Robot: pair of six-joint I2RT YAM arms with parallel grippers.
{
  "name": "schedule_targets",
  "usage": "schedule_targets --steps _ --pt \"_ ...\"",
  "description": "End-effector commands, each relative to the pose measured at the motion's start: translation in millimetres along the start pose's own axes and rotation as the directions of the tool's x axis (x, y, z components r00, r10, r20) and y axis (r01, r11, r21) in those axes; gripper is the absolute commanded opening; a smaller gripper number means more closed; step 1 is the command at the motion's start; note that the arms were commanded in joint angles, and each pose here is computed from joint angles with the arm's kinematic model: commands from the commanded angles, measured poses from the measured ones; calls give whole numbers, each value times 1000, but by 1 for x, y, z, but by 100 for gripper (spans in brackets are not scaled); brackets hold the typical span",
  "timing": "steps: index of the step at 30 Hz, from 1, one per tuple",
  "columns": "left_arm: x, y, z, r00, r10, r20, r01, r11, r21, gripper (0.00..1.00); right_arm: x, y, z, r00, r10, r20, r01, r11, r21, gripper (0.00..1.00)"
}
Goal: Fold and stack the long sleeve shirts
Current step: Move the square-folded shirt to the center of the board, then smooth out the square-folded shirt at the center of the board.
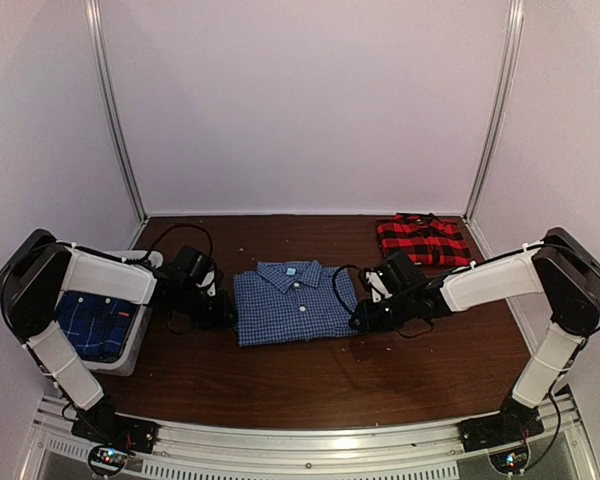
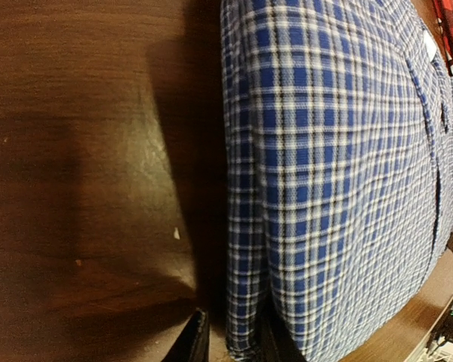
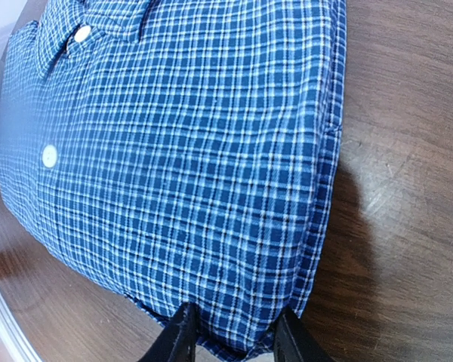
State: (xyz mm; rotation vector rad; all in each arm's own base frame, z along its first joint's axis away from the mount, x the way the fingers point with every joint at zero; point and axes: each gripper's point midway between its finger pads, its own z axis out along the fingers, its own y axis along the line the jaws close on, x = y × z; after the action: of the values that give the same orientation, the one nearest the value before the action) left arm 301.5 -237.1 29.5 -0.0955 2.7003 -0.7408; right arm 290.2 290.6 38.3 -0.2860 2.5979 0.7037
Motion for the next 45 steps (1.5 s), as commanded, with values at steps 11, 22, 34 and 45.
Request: schedule_targets --steps 11,22,34,45 --pt "59 -19 3 990 15 -139 -9 999 41 0 45 19 -5 999 12 -41 -14 999 -38 21" --pt "93 3 -18 978 2 -211 0 1000 8 27 57 12 -32 999 33 -7 -33 999 17 29" --pt "28 -10 -69 999 35 -15 -35 999 -7 37 -16 9 -63 989 -4 149 -5 998 64 50" --pt "-40 -20 -34 998 53 33 -55 996 66 33 -90 1 -21 978 14 208 -23 999 38 44"
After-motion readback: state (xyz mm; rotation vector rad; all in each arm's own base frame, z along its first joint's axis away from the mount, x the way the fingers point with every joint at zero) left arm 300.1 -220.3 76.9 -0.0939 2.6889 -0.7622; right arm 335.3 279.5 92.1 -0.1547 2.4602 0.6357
